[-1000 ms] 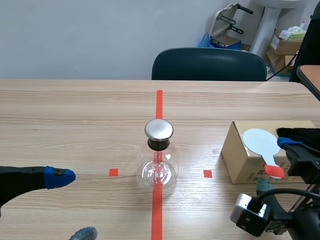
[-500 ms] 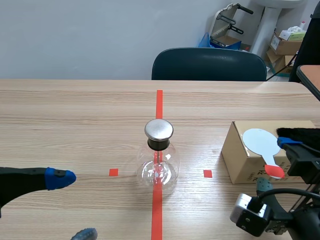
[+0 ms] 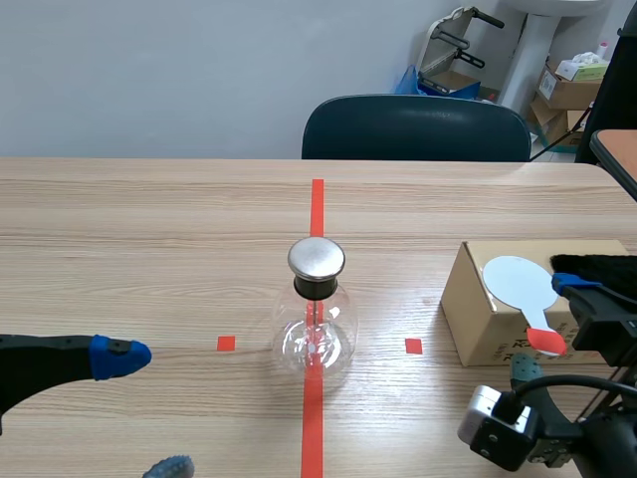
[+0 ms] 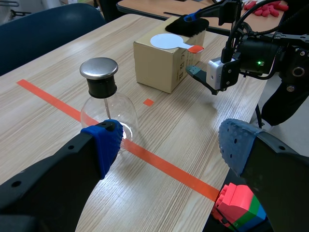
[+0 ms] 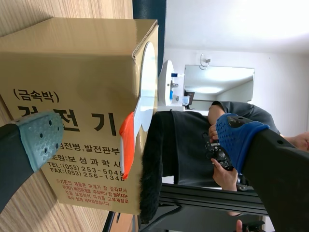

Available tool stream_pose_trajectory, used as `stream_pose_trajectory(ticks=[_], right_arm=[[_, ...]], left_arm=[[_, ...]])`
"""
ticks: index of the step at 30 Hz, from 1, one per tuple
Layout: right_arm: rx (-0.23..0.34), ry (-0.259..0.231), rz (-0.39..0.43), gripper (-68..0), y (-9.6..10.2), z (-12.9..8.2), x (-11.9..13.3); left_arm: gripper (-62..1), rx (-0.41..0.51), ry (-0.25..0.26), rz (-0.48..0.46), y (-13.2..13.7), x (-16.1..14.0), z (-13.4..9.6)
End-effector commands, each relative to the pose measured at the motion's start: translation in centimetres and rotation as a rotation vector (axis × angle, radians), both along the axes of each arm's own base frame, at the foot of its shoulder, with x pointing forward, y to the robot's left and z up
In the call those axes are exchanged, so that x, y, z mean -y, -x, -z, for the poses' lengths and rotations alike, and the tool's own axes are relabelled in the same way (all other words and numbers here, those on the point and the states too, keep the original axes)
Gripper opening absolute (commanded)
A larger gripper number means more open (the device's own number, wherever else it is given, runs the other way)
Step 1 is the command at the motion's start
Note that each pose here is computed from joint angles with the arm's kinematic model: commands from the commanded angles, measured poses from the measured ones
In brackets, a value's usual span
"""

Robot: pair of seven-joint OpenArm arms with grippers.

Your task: Do the electroscope experiment

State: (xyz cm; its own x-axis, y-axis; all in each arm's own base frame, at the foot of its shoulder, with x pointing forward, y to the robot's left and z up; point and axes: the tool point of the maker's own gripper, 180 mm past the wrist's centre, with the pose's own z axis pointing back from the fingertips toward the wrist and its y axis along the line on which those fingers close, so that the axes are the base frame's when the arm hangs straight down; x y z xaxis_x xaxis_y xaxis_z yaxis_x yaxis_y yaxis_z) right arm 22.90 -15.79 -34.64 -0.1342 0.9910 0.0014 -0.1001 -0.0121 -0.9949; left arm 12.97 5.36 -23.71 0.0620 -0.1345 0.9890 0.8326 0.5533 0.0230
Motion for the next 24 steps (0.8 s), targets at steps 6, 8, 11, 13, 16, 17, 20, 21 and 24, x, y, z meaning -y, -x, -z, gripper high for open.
stream_pose_trajectory(ticks=[6, 8, 11, 13, 16, 17, 20, 21, 24], right_arm=[[0.034, 0.000, 0.005, 0.4, -0.66, -0.92, 0.21], [0.034, 0.000, 0.005, 0.4, -0.65, -0.91, 0.21], [0.034, 0.001, 0.008, 0.4, -0.66, -0.91, 0.27], [0.034, 0.001, 0.013, 0.4, -0.68, -0.92, 0.35], [0.034, 0.001, 0.013, 0.4, -0.68, -0.92, 0.35], [0.034, 0.001, 0.013, 0.4, -0.68, -0.92, 0.35], [0.034, 0.001, 0.013, 0.4, -0.68, -0.92, 0.35], [0.034, 0.001, 0.013, 0.4, -0.68, -0.92, 0.35], [0.034, 0.001, 0.013, 0.4, -0.68, -0.92, 0.35]], left_arm=[[-17.0, 0.011, 0.040, 0.007, 0.07, 0.57, -0.96], [-17.0, 0.011, 0.040, 0.007, 0.07, 0.57, -0.96], [-17.0, 0.009, 0.041, 0.009, 0.10, 0.59, -0.96], [-17.0, 0.009, 0.041, 0.009, 0.10, 0.59, -0.96], [-17.0, 0.009, 0.041, 0.009, 0.10, 0.59, -0.96], [-17.0, 0.009, 0.041, 0.009, 0.10, 0.59, -0.96], [-17.0, 0.009, 0.041, 0.009, 0.10, 0.59, -0.96], [-17.0, 0.009, 0.041, 0.009, 0.10, 0.59, -0.96], [-17.0, 0.009, 0.041, 0.009, 0.10, 0.59, -0.96]])
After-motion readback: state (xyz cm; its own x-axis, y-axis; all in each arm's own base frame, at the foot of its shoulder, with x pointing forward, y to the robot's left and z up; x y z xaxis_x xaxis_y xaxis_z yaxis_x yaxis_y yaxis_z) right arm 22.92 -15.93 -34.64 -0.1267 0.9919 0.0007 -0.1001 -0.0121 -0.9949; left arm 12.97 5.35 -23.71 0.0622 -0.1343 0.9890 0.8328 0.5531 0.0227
